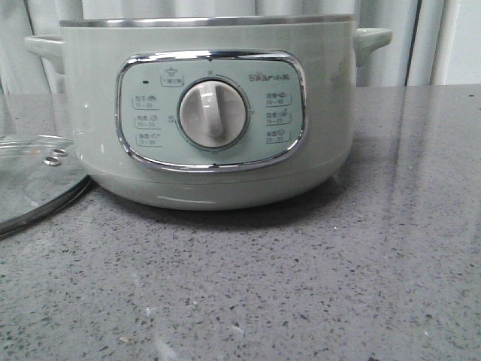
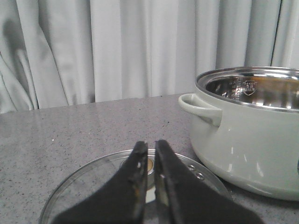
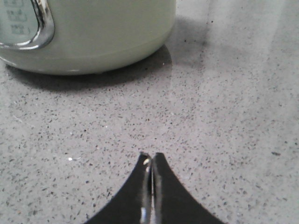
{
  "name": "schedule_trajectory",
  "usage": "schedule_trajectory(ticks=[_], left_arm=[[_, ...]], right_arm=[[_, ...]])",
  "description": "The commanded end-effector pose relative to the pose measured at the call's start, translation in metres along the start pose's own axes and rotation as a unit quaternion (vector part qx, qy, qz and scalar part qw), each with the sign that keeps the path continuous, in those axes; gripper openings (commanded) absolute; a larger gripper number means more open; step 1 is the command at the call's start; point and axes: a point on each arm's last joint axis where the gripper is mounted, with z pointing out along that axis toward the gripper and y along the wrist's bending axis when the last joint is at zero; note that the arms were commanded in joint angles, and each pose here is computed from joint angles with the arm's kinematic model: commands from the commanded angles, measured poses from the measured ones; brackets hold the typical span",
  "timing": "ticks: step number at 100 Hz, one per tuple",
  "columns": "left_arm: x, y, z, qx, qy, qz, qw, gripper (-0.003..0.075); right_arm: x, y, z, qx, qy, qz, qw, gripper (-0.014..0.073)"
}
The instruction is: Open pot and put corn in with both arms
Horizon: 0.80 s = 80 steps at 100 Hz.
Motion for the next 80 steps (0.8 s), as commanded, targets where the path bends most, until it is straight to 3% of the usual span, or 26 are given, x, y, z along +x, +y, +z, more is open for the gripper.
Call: schedule_trajectory(ticks=[1,27,42,59,80], left_arm=[[-0.009,0.0,-0.005,-0.002,-0.055,-0.006,0.998,-0.002],[0.028,0.007,0.011,-0.058,-0.115,0.0,0.992,-0.002],[0.053,0.013,0.015,-0.107,-0.116,0.006,0.988,-0.002],[0.067,0.016,0.017,-0.139,-0.034,-0.001,0.99,-0.002],[0.09,0.015,0.016,-0.134,0.092,-0.027,0.986,-0.002]], right_arm=[[-0.015,-0.001,-0.001,0.007,-0.048,-0.008,0.999,-0.007],[-0.015,-0.001,-0.001,0.007,-0.048,-0.008,0.999,-0.007],[-0.015,-0.001,-0.001,0.007,-0.048,-0.008,0.999,-0.007],[-0.015,-0.001,-0.001,0.007,-0.048,-0.008,0.999,-0.007],[-0.015,-0.001,-0.001,0.007,-0.048,-0.008,0.999,-0.007]])
